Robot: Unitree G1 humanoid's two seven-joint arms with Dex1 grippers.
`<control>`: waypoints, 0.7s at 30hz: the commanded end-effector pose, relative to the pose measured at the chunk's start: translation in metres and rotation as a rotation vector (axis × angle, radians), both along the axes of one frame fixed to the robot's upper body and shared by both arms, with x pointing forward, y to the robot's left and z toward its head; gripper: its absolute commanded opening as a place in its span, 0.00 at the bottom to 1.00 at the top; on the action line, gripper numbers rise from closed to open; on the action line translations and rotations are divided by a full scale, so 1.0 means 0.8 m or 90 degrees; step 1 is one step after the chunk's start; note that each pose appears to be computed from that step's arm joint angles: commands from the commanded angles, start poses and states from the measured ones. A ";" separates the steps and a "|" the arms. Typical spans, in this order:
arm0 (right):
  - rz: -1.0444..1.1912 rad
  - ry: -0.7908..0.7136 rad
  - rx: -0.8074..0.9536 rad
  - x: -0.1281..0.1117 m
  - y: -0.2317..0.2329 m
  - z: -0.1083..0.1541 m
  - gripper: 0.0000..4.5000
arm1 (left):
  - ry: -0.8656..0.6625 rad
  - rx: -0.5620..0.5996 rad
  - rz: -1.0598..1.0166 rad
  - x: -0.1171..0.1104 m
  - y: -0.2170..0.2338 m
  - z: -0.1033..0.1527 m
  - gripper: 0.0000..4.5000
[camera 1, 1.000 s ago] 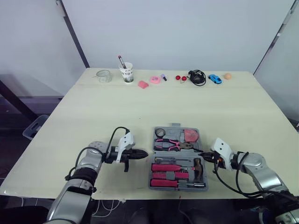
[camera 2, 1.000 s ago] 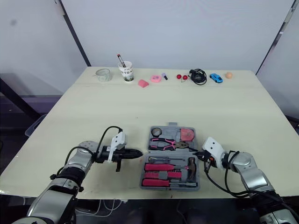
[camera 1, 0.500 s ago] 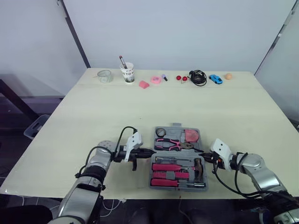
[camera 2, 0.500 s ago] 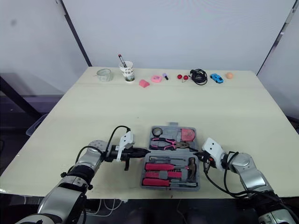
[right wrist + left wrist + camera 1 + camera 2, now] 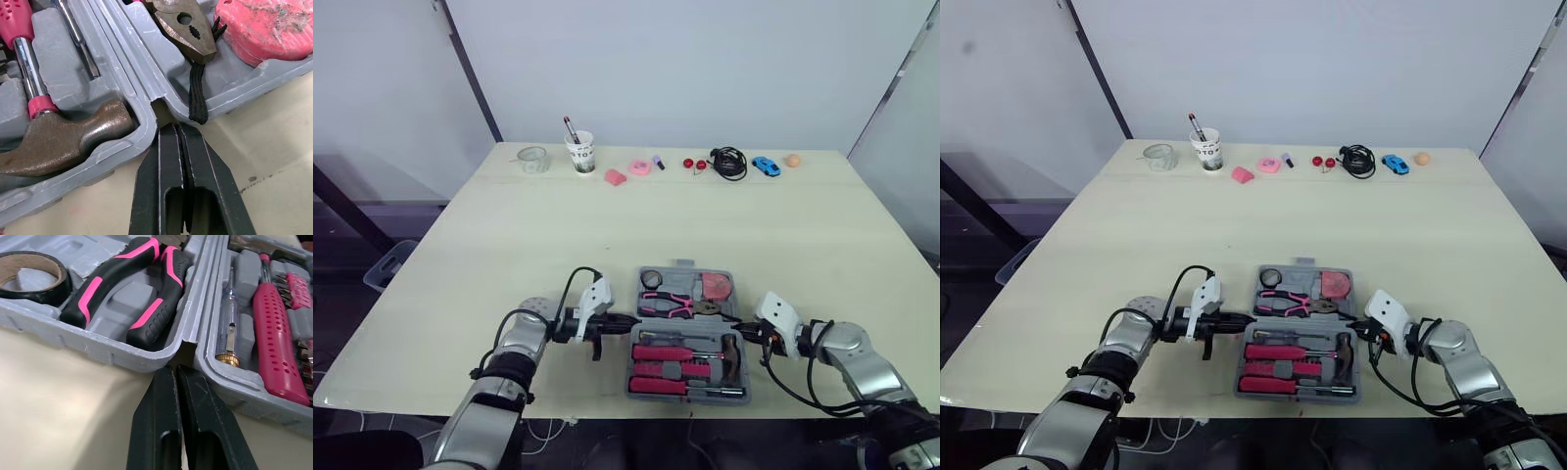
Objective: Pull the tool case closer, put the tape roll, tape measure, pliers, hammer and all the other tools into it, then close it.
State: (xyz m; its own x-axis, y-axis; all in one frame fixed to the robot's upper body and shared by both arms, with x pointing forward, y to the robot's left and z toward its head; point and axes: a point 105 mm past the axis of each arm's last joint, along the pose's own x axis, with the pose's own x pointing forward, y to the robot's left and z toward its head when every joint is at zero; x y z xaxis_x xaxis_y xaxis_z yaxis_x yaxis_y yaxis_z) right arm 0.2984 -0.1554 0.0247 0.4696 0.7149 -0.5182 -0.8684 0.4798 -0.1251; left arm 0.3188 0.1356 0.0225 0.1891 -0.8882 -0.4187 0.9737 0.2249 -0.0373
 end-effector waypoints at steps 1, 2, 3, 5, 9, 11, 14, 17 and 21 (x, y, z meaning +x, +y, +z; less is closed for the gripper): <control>0.035 0.002 0.020 -0.006 0.011 0.009 0.00 | 0.015 -0.011 -0.065 -0.018 -0.019 0.003 0.03; 0.036 0.003 0.020 -0.007 0.011 0.009 0.00 | 0.017 -0.009 -0.067 -0.021 -0.018 0.002 0.03; 0.037 0.004 0.018 -0.007 0.010 0.008 0.00 | 0.020 -0.009 -0.068 -0.023 -0.018 0.002 0.03; 0.039 0.011 0.018 -0.008 0.010 0.007 0.00 | 0.020 -0.007 -0.059 -0.023 -0.016 0.001 0.03; 0.045 0.019 0.018 -0.012 0.012 0.006 0.00 | 0.022 0.000 -0.055 -0.023 -0.013 -0.001 0.03; 0.044 0.020 0.016 -0.012 0.011 0.005 0.00 | 0.019 0.000 -0.050 -0.022 -0.013 -0.001 0.03; 0.038 0.018 0.015 -0.011 0.010 0.006 0.00 | 0.013 -0.001 -0.039 -0.017 -0.012 0.000 0.03; 0.032 0.010 0.010 -0.009 0.007 0.007 0.00 | 0.009 0.000 -0.037 -0.016 -0.011 0.001 0.03; 0.019 0.005 0.011 -0.007 -0.002 0.012 0.00 | -0.006 -0.001 -0.018 -0.008 -0.006 0.006 0.03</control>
State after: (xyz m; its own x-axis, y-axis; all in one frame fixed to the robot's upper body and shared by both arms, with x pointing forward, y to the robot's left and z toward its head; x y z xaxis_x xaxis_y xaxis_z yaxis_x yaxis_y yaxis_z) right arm 0.2939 -0.1582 0.0243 0.4396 0.7192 -0.5380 -0.8787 0.4685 -0.0916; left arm 0.3071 0.1351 0.0206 0.1536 -0.8889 -0.4317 0.9780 0.1991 -0.0619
